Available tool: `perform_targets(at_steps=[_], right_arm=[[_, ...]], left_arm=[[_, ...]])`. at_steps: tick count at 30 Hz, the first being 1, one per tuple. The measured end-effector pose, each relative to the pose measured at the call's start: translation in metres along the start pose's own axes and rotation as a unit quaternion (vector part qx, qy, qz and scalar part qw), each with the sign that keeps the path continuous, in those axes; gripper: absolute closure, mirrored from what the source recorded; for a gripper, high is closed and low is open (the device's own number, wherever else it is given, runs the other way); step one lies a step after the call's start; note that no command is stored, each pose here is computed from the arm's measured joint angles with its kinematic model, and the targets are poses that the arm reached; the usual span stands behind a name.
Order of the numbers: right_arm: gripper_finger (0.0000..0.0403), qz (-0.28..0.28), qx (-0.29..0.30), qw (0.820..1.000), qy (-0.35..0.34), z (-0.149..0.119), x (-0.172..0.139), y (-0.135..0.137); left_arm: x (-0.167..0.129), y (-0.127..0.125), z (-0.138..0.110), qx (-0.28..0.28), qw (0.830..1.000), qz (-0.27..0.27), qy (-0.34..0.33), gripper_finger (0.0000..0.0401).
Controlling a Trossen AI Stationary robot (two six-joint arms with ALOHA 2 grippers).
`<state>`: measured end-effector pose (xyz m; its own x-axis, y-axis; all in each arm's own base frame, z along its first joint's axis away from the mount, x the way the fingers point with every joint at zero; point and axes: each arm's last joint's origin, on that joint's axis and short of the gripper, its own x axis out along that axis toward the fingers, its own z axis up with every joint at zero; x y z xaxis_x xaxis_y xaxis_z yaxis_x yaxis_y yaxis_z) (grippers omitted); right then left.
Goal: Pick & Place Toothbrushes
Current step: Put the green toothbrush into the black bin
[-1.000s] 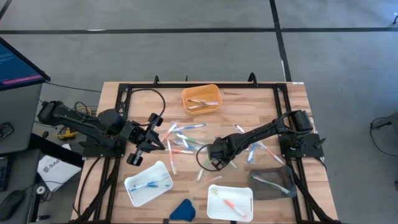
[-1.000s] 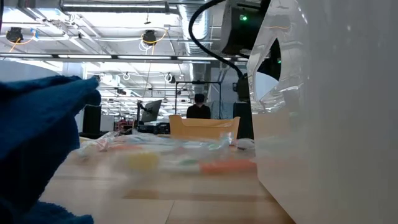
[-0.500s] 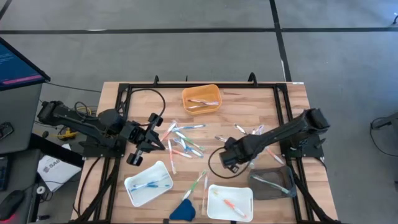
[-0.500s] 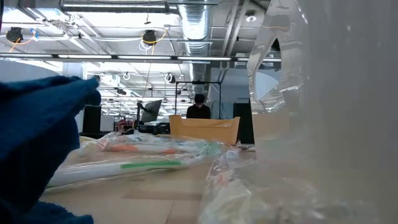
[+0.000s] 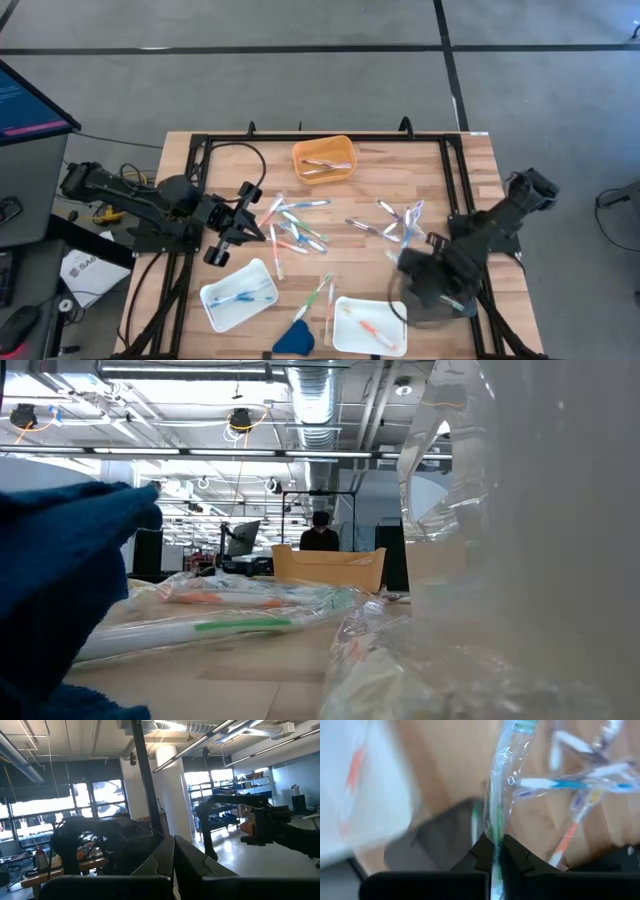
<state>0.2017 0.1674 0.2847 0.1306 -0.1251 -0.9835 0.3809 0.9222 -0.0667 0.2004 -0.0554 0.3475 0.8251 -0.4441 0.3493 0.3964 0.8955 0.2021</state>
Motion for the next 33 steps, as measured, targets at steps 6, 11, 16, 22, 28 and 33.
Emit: perform_targets(at_steps=[6,11,16,22,28,33], right_arm=[[0.0379,0.002,-0.148,0.989,0.013,-0.044,-0.001,0.023],[0.0394,0.0,-0.135,0.991,0.014,-0.06,-0.002,0.027],[0.0381,0.008,-0.137,0.991,0.01,-0.067,-0.004,0.03],[0.0379,0.0,-0.014,1.0,0.012,-0.069,0.015,0.03],[0.0382,-0.016,0.0,0.999,0.036,-0.077,0.038,0.027],[0.0392,0.022,-0.059,0.997,0.047,-0.083,0.048,0.033]], left_arm=[[0.0,0.0,0.0,0.0,1.0,0.0,0.0,0.04],[0.0,0.0,0.0,0.0,1.0,0.0,-0.001,0.04],[0.0,0.0,0.0,0.0,1.0,0.0,-0.001,0.04],[0.0,0.0,0.0,0.0,1.0,0.0,-0.001,0.04],[0.0,0.0,0.0,0.0,1.0,0.0,0.0,0.04],[0.0,0.0,0.0,0.0,1.0,0.0,-0.001,0.04]])
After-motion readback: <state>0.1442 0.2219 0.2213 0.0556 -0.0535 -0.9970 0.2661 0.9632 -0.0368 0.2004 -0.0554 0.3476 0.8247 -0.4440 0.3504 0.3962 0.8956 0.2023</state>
